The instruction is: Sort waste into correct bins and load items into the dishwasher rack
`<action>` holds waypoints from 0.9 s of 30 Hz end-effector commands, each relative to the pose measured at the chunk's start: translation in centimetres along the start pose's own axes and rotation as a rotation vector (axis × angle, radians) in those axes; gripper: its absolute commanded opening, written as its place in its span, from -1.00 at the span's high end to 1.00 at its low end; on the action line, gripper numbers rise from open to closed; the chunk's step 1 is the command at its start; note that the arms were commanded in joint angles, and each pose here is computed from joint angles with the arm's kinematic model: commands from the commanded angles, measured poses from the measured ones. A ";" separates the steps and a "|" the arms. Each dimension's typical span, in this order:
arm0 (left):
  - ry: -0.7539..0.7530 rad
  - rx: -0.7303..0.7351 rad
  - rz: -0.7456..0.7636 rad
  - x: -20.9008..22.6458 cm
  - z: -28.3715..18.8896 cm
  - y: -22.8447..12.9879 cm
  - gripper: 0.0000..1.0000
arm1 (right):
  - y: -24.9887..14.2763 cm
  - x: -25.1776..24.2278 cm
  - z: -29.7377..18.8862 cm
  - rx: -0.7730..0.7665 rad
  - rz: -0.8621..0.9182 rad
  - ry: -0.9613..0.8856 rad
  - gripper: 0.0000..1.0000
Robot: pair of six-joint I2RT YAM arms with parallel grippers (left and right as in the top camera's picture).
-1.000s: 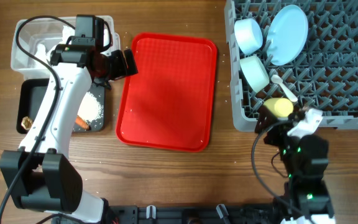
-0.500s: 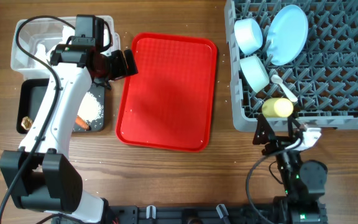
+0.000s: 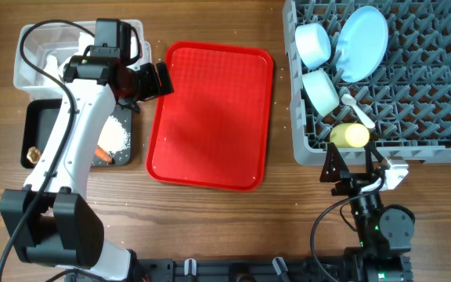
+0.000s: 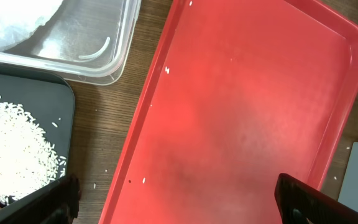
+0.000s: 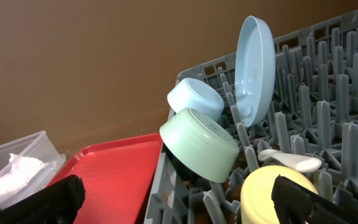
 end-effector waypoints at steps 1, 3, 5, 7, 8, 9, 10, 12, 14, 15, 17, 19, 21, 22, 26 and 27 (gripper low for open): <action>-0.004 -0.023 -0.001 -0.2 -0.6 0.4 -1.00 | -0.1 0.0 0.0 -0.005 -0.018 0.008 -0.99; -0.004 -0.023 -0.001 -0.2 -0.6 0.4 -1.00 | -0.1 0.0 0.0 -0.005 -0.018 0.008 -1.00; -0.004 -0.023 -0.001 -0.2 -0.7 0.4 -1.00 | -0.1 0.0 0.0 -0.005 -0.018 0.008 -1.00; 0.009 -0.029 0.008 0.0 -1.1 0.3 -1.00 | -0.1 0.0 0.0 -0.005 -0.018 0.008 -1.00; 0.010 -0.044 0.011 0.0 -1.7 0.4 -1.00 | -0.1 0.0 0.0 -0.005 -0.018 0.008 -1.00; -0.006 -0.069 0.041 -0.5 -2.5 0.4 -1.00 | -0.1 0.0 0.0 -0.005 -0.017 0.009 -1.00; -0.032 -0.118 0.091 -1.3 -3.3 0.6 -1.00 | -0.1 0.0 0.0 -0.005 -0.017 0.009 -0.99; -0.096 -0.252 0.208 -2.9 -4.8 0.9 -1.00 | -0.1 0.0 0.0 -0.005 -0.018 0.008 -1.00; -0.161 -0.404 0.243 -3.2 -6.2 0.4 -1.00 | -0.1 0.0 0.0 -0.005 -0.018 0.008 -0.99; -0.186 -0.467 0.248 -2.8 -6.5 -0.4 -1.00 | -0.1 0.0 0.0 -0.005 -0.018 0.008 -0.99; -0.212 -0.556 0.244 -1.1 -6.6 -2.7 -1.00 | -0.1 0.0 0.0 -0.005 -0.018 0.008 -1.00; -0.221 -0.602 0.215 0.9 -6.2 -5.0 -1.00 | -0.1 0.0 0.0 -0.005 -0.017 0.009 -0.99; -0.226 -0.635 0.210 2.4 -5.8 -7.2 -1.00 | -0.1 0.0 0.0 -0.005 -0.018 0.008 -0.99; -0.231 -0.655 0.208 3.3 -5.5 -8.5 -1.00 | -0.1 0.0 0.0 -0.005 -0.018 0.008 -0.99; -0.250 -0.749 0.200 5.5 -4.7 -11.8 -1.00 | -0.1 0.0 0.0 -0.005 -0.017 0.009 -1.00; -0.259 -0.779 0.200 5.9 -4.6 -12.4 -1.00 | -0.1 0.0 0.0 -0.005 -0.017 0.009 -1.00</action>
Point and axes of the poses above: each gripper's point midway between its finger pads, its own z axis out along the fingers, its own x axis along the line the jaws close on, y = z × x, the point moved 2 cm from there along -z, back along the fingers, and after that the axes turned 4 degrees about -z, right-handed, at the moved point
